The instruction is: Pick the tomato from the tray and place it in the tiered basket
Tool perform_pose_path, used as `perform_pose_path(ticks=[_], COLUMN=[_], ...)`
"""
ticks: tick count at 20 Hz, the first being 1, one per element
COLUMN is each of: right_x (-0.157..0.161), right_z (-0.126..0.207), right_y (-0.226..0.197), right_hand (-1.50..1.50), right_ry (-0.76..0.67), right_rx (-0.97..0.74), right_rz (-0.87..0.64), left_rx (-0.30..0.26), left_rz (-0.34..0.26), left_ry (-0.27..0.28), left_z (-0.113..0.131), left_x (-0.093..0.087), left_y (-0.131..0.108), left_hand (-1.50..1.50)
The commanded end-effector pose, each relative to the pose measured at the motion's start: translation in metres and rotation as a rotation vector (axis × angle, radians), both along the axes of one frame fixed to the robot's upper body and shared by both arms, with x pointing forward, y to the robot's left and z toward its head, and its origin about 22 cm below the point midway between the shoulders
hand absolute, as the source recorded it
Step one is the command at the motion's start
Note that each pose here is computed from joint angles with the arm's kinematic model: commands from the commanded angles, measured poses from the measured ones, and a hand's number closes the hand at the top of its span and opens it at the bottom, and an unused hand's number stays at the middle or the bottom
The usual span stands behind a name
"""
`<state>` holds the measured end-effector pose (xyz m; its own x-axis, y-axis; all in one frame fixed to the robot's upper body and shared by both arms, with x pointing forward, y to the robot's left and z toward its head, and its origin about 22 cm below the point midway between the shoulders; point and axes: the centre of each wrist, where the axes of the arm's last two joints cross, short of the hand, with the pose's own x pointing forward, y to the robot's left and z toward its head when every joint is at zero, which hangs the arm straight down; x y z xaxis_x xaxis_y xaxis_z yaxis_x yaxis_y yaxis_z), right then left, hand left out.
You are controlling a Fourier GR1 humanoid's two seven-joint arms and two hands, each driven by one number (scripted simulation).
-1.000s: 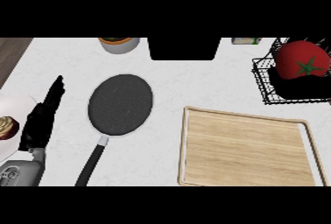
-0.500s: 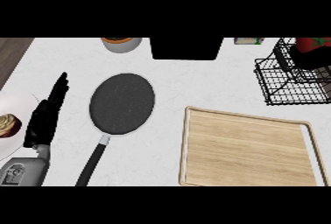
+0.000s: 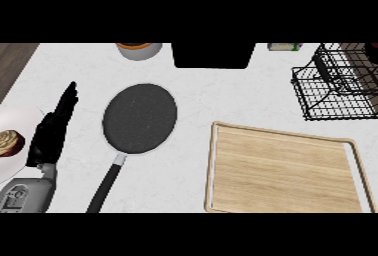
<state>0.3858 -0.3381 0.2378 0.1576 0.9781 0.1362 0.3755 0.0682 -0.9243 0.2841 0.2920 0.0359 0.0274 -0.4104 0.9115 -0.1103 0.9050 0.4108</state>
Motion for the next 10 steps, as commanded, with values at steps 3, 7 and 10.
perform_pose_path(ticks=[3,7,10], right_x=[0.005,0.026,0.014], right_z=[-0.013,-0.045,-0.044], right_y=[-0.048,-0.039,-0.068], right_hand=[1.50,1.50,1.50], right_ry=[0.058,0.107,0.142], right_rx=[0.010,0.080,0.117], right_rz=[0.048,0.096,0.113], left_rx=[-0.018,0.012,0.007], left_rz=[-0.002,0.003,0.004], left_ry=[0.002,-0.021,-0.005], left_z=[-0.013,-0.003,-0.002], left_x=[-0.003,-0.006,-0.010], left_y=[-0.015,0.009,0.002], left_hand=[0.00,0.00,0.00])
